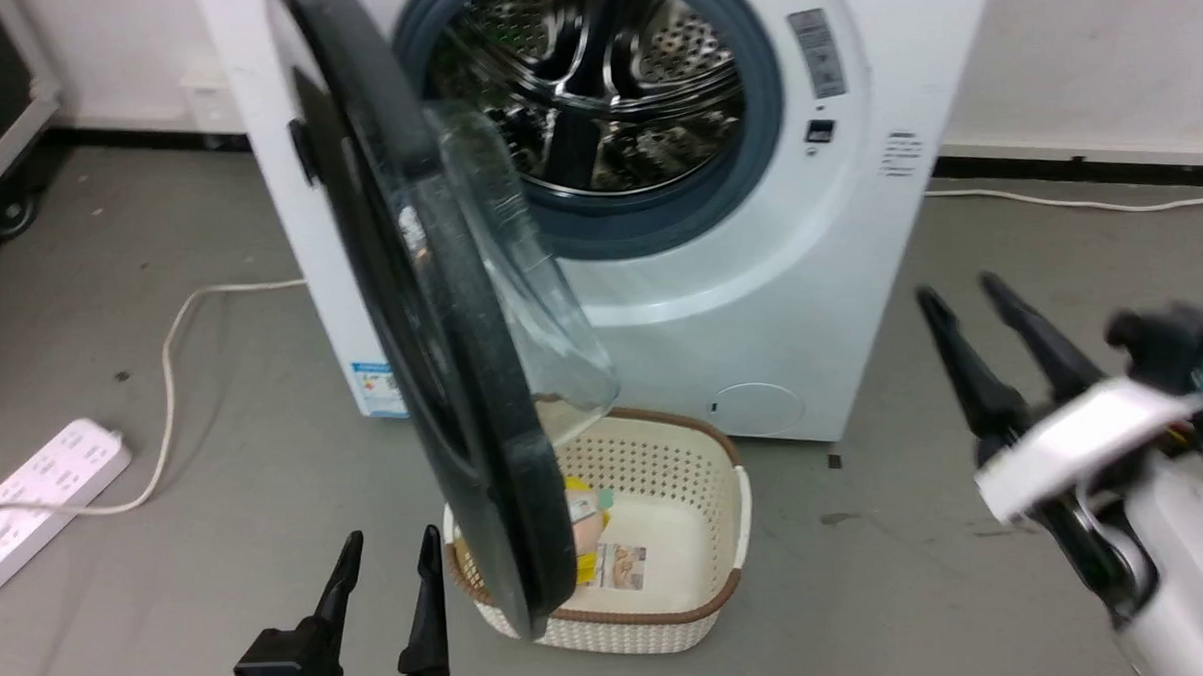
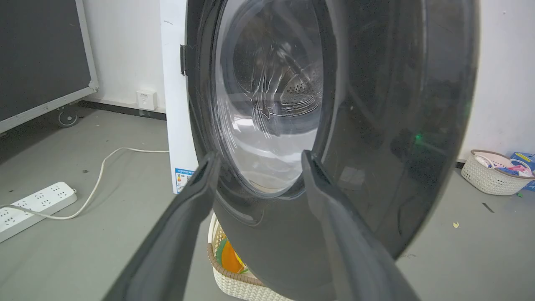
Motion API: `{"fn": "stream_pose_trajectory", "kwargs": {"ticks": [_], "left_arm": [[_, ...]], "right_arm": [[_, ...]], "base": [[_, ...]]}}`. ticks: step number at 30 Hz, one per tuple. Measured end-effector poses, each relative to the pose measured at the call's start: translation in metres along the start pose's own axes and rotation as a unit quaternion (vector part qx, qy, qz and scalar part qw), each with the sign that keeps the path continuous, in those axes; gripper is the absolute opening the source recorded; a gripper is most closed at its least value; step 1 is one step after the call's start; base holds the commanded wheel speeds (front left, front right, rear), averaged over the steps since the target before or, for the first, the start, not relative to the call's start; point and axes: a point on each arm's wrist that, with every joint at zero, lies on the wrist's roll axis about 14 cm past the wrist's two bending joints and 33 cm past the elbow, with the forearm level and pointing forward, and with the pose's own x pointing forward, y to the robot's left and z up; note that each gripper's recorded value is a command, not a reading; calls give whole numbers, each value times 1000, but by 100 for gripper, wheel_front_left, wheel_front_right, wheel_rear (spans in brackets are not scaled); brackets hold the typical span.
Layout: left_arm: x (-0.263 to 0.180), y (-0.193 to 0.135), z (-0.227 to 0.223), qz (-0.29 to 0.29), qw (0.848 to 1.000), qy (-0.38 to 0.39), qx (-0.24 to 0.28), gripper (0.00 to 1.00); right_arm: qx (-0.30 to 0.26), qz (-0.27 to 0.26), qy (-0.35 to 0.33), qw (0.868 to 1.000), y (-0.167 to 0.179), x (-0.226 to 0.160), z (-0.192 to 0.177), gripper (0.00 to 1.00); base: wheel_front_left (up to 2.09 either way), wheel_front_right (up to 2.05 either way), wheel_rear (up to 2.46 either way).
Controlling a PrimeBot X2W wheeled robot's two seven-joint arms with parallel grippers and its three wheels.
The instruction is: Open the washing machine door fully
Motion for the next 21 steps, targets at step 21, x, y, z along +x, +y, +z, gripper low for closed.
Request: {"fn": "stream_pose_trajectory", "kwargs": {"ticks": [21], "left_arm": [[7,-15,6,-42,999,-10,18,100]], "right_arm": [[-160,-133,5,978,-11,-117,-44,100]], "base": [[0,0,0]]}}
